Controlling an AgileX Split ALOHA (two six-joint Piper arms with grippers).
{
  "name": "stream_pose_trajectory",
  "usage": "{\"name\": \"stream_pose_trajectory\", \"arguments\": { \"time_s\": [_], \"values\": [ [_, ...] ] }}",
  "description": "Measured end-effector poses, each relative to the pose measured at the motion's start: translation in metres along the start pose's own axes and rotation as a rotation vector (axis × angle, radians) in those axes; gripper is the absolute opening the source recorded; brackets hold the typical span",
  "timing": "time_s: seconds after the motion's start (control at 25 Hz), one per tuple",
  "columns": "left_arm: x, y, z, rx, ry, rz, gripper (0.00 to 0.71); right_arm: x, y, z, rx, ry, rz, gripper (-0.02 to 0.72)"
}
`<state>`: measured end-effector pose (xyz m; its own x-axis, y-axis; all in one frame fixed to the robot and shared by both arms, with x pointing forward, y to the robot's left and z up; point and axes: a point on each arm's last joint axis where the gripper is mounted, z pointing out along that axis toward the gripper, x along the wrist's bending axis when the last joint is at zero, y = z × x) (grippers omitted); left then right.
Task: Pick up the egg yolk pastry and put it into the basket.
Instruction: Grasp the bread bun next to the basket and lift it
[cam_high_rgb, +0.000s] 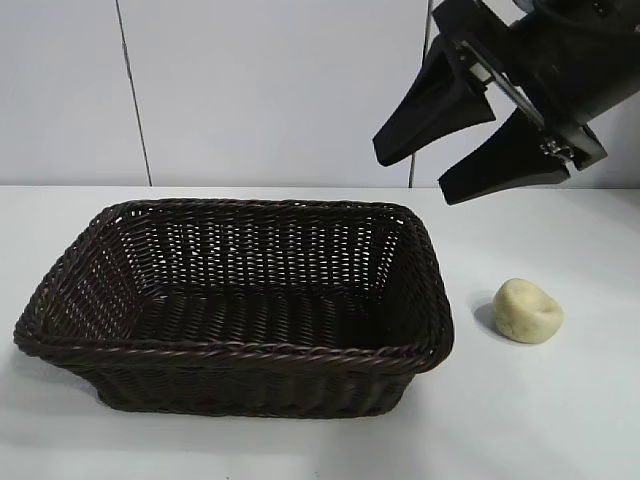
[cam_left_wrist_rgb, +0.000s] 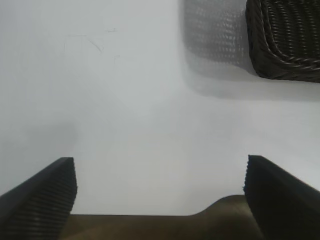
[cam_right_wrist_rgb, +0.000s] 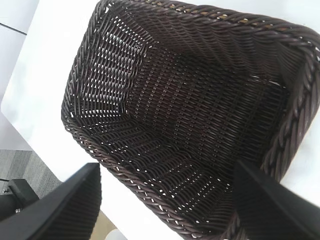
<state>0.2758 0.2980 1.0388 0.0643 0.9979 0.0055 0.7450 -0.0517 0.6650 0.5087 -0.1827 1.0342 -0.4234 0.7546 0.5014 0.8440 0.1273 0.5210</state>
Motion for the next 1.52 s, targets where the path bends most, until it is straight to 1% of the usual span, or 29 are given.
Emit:
{"name": "stream_pose_trajectory", "arguments": {
  "time_s": [0.08,0.16,0.24,0.32,0.36,0.48,0.6,0.76,0.88,1.0,1.28,1.4,1.52],
  "values": [
    [0.0,-0.003,-0.005,-0.042,0.002,0.001,0.658,0.001,0.0,-0.001,0.007,0.005,0.012,0.529],
    [-0.001,-0.01,-0.013,-0.11,0.005,0.002,0.658,0.003,0.002,-0.003,0.022,0.006,0.015,0.529],
    [-0.002,-0.019,-0.023,-0.204,0.009,0.005,0.658,0.005,0.01,-0.008,0.02,-0.008,0.018,0.529],
    [-0.002,-0.027,-0.031,-0.281,0.013,0.007,0.658,0.006,0.018,-0.014,0.014,-0.049,0.01,0.529],
    [-0.003,-0.03,-0.033,-0.301,0.014,0.008,0.658,0.007,0.023,-0.018,0.007,-0.076,0.007,0.529],
    [-0.003,-0.031,-0.033,-0.302,0.013,0.008,0.658,0.006,0.035,-0.029,0.002,-0.165,-0.004,0.529],
    [-0.003,-0.031,-0.033,-0.302,0.013,0.008,0.658,-0.005,0.043,-0.039,0.015,-0.258,0.021,0.529],
    [-0.003,-0.031,-0.033,-0.302,0.013,0.008,0.658,-0.041,0.043,-0.049,0.058,-0.369,0.094,0.529],
    [-0.003,-0.031,-0.033,-0.302,0.013,0.008,0.658,-0.071,0.04,-0.049,0.089,-0.417,0.17,0.529],
    [-0.003,-0.031,-0.033,-0.302,0.013,0.008,0.658,-0.093,0.038,-0.044,0.113,-0.439,0.218,0.529],
    [-0.003,-0.031,-0.033,-0.302,0.013,0.008,0.658,-0.125,0.036,-0.007,0.15,-0.446,0.262,0.529],
    [-0.003,-0.031,-0.033,-0.302,0.013,0.008,0.658,-0.139,0.032,0.01,0.162,-0.441,0.295,0.529],
    [-0.003,-0.031,-0.033,-0.302,0.013,0.008,0.658,-0.15,0.027,0.027,0.191,-0.422,0.329,0.529]
  ]
}}
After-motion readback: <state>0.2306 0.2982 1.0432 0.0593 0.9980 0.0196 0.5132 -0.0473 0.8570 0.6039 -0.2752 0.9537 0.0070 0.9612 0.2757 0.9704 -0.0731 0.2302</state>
